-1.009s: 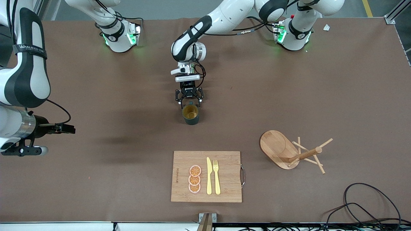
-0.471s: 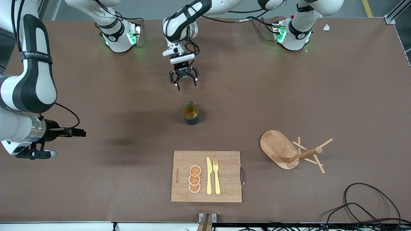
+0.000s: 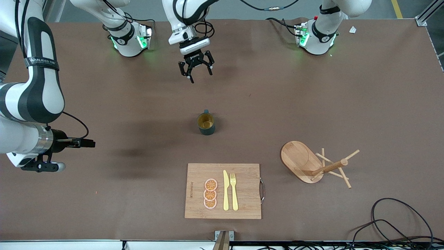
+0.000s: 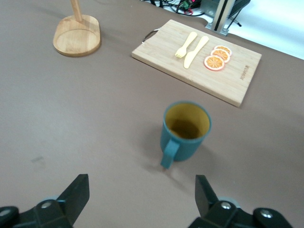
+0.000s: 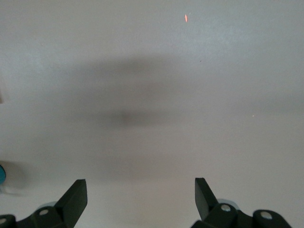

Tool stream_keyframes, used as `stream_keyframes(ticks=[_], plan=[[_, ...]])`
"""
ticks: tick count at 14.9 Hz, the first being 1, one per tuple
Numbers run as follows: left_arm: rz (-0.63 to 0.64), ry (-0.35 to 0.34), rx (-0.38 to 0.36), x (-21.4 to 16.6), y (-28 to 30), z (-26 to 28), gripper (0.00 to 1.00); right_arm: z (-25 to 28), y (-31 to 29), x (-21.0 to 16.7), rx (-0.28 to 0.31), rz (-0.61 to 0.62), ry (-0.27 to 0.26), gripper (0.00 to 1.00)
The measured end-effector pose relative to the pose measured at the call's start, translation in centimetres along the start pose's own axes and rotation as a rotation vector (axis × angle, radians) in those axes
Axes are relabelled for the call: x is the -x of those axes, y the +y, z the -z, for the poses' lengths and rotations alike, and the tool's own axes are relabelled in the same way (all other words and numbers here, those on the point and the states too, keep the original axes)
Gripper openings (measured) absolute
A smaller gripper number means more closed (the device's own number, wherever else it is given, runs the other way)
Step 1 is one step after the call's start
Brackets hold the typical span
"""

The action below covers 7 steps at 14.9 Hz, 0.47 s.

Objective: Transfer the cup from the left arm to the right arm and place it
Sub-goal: 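Raise the left gripper away while the right gripper reaches the mug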

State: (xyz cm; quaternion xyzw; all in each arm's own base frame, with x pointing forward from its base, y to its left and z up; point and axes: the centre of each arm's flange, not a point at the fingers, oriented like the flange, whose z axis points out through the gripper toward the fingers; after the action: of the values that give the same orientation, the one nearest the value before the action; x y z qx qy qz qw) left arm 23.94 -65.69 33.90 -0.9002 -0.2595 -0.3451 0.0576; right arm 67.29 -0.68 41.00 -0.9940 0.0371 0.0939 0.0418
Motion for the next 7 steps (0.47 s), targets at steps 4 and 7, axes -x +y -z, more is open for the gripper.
stream_keyframes(ticks=[4,7], plan=[[-0.006,-0.109,-0.058,-12.8,0.6,-0.2,0.99,-1.6,-3.0,0.5,0.009,-0.047,-0.031,1.0],[-0.052,-0.165,-0.1,-21.4,0.0,-3.1,0.99,-2.8,-6.6,1.3,0.01,-0.118,-0.054,1.0]])
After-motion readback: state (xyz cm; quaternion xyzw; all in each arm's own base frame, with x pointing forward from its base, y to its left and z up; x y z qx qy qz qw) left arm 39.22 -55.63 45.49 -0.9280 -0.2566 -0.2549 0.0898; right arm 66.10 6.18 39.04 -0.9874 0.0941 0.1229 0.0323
